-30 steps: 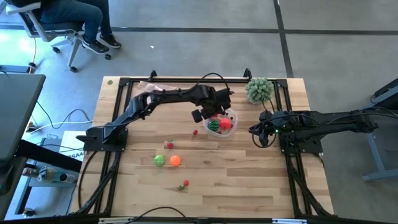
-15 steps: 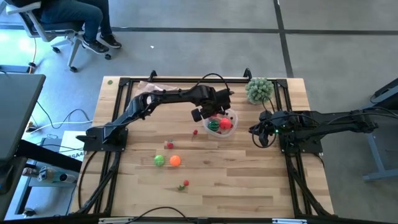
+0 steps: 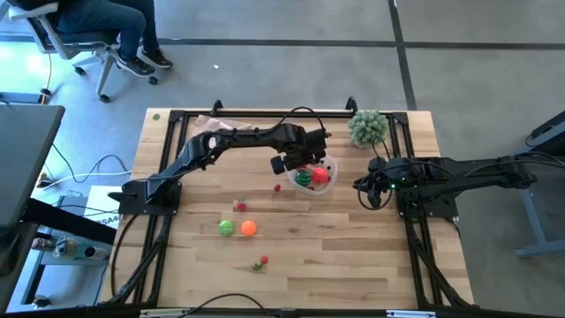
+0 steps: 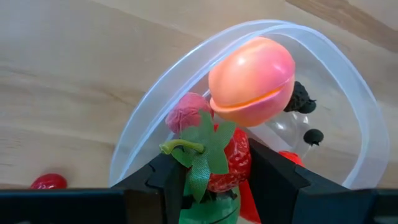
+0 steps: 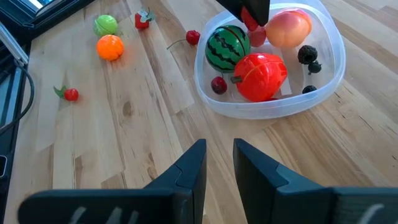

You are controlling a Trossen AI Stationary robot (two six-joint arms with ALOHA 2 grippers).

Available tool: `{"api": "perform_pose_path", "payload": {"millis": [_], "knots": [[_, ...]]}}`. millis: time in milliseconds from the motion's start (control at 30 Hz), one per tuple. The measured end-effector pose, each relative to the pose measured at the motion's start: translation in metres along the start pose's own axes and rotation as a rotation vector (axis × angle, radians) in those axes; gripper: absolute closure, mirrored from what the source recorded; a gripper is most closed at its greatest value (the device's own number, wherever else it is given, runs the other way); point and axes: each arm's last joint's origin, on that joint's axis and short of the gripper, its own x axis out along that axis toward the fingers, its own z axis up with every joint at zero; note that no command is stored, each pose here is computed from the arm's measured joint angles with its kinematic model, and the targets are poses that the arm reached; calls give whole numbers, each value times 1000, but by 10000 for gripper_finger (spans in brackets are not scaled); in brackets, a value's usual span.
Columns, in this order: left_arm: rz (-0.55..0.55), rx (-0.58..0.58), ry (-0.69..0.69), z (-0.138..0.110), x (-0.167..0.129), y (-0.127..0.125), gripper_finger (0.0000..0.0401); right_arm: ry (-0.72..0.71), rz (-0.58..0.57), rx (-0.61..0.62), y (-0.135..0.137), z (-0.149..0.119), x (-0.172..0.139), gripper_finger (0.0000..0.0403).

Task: Pick and placing Produce into tupperware
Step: Put the strawberry into the transparent bin

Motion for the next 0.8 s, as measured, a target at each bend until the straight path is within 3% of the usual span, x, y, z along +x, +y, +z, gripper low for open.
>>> {"api": "perform_pose_path", "payload": {"millis": [633, 800], "knots": [[-3, 87, -10, 0, 0, 0, 257, 0, 0, -1, 0, 0, 0, 331], [-4, 89, -16, 0, 0, 0, 218, 0, 0, 0, 0, 0, 0, 331]]}}
